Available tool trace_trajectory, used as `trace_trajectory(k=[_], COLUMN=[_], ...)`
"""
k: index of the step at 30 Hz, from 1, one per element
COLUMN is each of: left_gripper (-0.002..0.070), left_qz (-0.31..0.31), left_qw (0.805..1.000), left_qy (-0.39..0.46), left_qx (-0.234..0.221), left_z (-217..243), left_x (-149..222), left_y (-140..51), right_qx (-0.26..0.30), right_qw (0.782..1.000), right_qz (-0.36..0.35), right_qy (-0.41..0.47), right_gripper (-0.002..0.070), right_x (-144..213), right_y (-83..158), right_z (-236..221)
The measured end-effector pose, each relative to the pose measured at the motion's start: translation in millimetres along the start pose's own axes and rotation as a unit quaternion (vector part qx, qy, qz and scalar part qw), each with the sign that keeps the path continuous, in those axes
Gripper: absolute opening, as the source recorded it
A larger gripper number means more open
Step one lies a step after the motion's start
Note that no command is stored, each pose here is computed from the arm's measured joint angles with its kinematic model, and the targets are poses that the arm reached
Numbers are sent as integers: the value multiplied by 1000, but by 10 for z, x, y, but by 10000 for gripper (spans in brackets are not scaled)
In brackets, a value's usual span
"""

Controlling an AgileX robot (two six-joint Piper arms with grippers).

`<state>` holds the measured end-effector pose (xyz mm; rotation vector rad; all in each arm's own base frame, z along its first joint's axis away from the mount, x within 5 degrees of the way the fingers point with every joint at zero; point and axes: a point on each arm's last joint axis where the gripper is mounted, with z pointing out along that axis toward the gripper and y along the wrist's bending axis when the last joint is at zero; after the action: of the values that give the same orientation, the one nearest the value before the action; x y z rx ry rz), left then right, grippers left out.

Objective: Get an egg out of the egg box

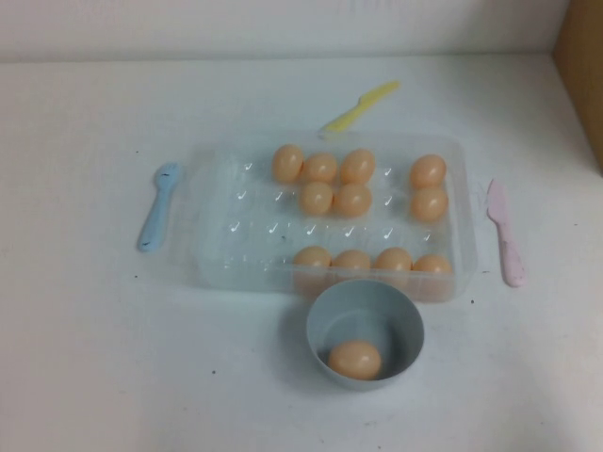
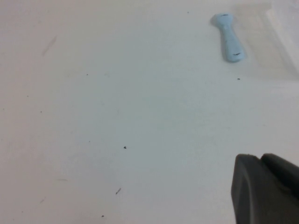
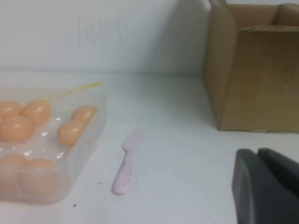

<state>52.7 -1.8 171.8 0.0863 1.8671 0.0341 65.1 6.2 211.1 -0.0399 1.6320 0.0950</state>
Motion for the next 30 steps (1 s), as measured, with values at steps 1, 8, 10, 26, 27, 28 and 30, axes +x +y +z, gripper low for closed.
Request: trace_trajectory(k=[1, 8, 10, 26, 27, 28, 30], left_gripper=[-5, -5, -5, -4, -4, -5, -5], left_qz=[0, 0, 0, 0, 0, 0, 0], left_qw=[1000, 1000, 1000, 1000, 1000, 1000, 1000], left_qy=[0, 0, 0, 0, 0, 0, 0], left_qx=[0, 0, 0, 0, 0, 0, 0], left_z=[0, 0, 0, 0, 0, 0, 0], left_x=[0, 0, 0, 0, 0, 0, 0], left_y=[0, 0, 0, 0, 0, 0, 0], right_qx=[10, 12, 11, 55, 56, 56, 55], right_qw=[1000, 999, 999, 996, 995, 994, 992], right_qz=[2, 28, 28, 12, 12, 14, 18], right_qy=[1, 37, 41, 75, 86, 97, 115], right_gripper=[-17, -17, -17, -17, -17, -17, -17], right_x=[18, 119, 127, 311, 332, 352, 383], right_y=[-11, 6, 9, -78, -79, -78, -76], right_z=[-22, -77, -77, -64, -68, -71, -78])
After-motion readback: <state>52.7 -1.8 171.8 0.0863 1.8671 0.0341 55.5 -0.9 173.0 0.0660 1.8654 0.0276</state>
